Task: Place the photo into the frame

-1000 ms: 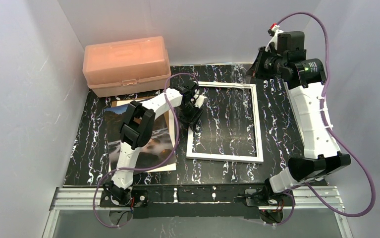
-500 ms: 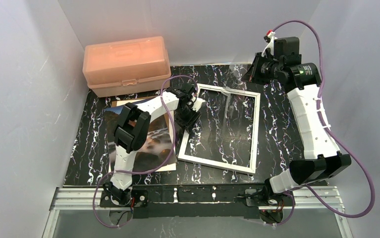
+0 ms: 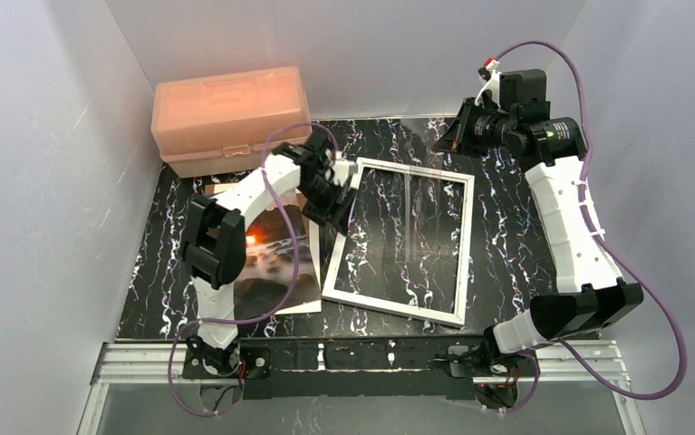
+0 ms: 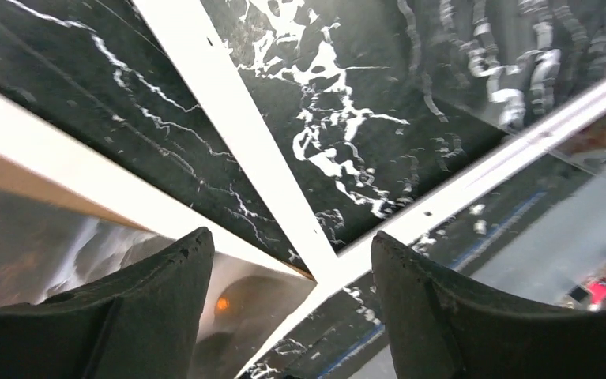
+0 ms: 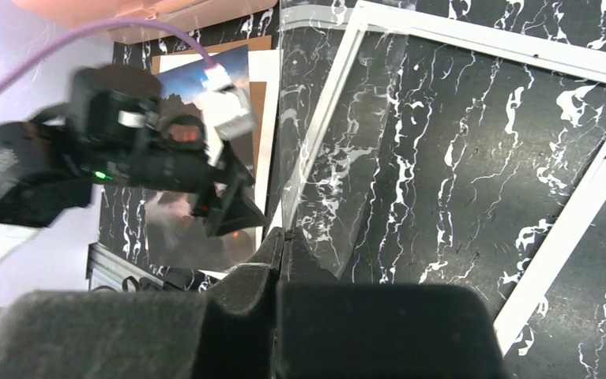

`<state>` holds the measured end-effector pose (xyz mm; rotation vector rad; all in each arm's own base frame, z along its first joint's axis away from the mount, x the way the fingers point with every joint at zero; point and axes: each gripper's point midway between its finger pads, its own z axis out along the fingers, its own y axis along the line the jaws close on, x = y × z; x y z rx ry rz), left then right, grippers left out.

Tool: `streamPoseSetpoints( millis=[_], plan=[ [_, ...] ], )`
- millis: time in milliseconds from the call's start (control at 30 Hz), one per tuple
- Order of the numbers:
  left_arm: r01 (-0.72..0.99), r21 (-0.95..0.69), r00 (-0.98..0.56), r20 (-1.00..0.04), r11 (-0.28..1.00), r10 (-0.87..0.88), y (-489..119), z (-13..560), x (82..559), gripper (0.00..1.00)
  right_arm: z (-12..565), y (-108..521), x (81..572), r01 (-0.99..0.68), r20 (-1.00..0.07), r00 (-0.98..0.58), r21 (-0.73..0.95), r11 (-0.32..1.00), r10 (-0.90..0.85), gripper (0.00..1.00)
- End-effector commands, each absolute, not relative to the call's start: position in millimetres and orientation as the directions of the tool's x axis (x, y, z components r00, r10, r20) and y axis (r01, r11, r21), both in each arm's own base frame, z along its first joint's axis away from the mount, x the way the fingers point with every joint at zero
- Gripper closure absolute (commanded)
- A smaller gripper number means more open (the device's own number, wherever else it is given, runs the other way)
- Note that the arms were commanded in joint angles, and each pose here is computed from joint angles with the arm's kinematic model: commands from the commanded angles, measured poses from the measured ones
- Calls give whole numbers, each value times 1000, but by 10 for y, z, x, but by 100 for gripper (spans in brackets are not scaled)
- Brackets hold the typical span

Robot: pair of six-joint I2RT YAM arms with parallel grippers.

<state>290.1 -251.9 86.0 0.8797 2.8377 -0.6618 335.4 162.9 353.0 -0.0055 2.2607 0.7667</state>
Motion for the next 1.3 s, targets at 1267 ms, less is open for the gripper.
streamPoseSetpoints(
  millis=[1267],
  plan=[
    [326,-170,-894,-375,930,245,-519,2115,2786,2,2796,2007,3088,-239,-540,-835,531,813,107,99]
  ],
)
